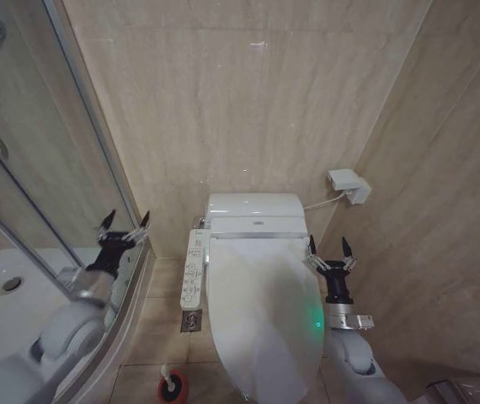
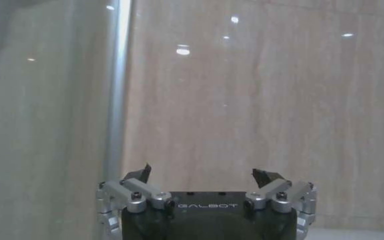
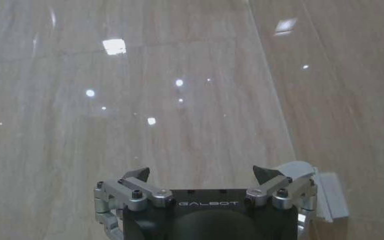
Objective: Open the toilet lid, clean the toilet bowl with a toilet brush, close the toilet lid, and flush.
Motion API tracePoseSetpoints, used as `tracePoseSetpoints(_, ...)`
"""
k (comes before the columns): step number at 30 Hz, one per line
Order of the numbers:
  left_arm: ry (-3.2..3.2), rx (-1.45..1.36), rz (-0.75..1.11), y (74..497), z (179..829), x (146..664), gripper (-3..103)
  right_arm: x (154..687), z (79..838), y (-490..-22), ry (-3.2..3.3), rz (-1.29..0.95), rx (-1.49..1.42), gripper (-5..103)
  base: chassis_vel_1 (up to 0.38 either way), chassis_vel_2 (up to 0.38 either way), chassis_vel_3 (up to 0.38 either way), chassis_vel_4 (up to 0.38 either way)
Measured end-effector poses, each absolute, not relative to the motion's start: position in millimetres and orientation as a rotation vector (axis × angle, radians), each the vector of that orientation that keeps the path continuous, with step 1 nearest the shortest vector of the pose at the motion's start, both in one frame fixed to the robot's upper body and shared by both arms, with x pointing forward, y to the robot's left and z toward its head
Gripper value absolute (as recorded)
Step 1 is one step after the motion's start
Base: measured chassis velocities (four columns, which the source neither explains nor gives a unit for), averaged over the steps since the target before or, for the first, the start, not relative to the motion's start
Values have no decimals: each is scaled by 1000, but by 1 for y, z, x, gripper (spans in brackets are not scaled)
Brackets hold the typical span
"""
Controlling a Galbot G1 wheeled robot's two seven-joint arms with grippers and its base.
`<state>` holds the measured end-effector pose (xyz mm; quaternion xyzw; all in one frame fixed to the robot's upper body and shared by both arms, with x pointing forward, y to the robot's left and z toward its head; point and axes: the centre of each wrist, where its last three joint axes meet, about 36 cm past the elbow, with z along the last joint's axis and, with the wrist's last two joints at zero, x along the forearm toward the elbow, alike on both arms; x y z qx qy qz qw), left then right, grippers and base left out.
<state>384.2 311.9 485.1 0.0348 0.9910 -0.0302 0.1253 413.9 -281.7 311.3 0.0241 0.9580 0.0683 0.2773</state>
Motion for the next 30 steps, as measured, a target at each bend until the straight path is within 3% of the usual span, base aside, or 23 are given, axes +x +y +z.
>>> tracePoseSetpoints(11, 2902, -33, -27, 292, 466, 326, 100, 400, 311, -287, 2587, 168, 126, 100, 0, 0, 0, 0)
tracePoseSetpoints(20, 2922, -41, -16, 292, 457, 326, 100, 391, 313, -283, 2585, 156, 126, 100, 67, -40, -62, 44)
tracePoseSetpoints(30, 2941, -30, -43, 287, 446, 328, 100, 380, 309, -291, 2593, 138, 152, 100, 249, -182, -235, 180)
